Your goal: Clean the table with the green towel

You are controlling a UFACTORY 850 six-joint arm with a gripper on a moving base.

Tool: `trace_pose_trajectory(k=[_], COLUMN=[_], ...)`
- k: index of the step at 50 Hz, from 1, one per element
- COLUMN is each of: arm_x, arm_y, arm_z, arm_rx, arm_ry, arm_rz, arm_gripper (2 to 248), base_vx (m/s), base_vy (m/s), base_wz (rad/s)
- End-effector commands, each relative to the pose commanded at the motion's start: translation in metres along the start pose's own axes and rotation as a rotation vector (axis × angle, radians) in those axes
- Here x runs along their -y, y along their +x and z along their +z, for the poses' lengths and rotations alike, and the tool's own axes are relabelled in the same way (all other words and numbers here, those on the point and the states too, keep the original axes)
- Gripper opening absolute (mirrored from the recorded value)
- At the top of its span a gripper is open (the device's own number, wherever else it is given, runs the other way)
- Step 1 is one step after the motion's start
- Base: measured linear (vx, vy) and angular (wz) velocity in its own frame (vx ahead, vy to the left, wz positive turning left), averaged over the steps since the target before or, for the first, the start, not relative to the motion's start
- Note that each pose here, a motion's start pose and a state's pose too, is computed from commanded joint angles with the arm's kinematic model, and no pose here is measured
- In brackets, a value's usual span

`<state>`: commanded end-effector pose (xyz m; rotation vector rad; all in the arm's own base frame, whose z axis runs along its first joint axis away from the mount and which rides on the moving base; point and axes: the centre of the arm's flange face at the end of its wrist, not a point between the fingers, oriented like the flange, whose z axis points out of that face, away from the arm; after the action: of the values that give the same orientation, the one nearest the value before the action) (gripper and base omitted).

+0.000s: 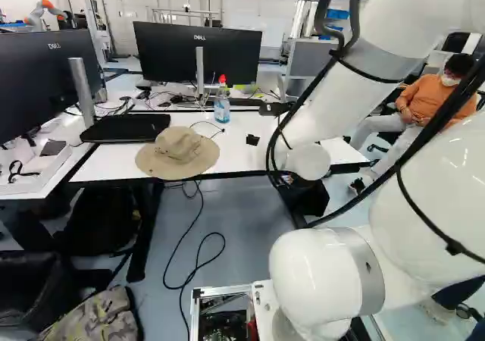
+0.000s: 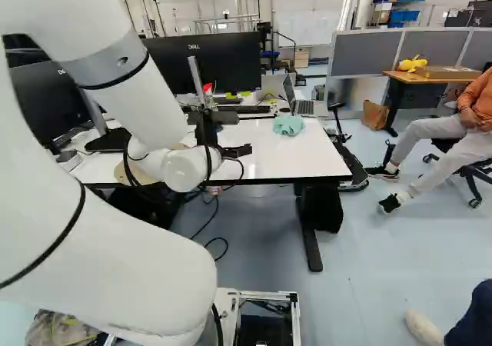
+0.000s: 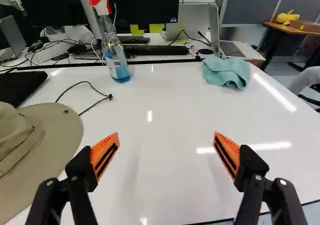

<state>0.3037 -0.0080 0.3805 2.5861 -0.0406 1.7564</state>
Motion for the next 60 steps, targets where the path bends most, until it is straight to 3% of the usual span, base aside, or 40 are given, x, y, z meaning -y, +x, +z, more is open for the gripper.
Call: trace_pose_trajectory(k=[27,60], arm_x=[0.006,0.007], arm_y=[-0.023,-0.026], arm_z=[-0.023,-0.026], arm_rx=[-0.04,-0.046], arm_ry=[0.024,0.027], arm_rz=[-0.011,-0.012], arm_gripper=[247,247], base_vx=[0.0,0.0], base_vy=[0.0,0.0], base_wz=[0.0,0.0])
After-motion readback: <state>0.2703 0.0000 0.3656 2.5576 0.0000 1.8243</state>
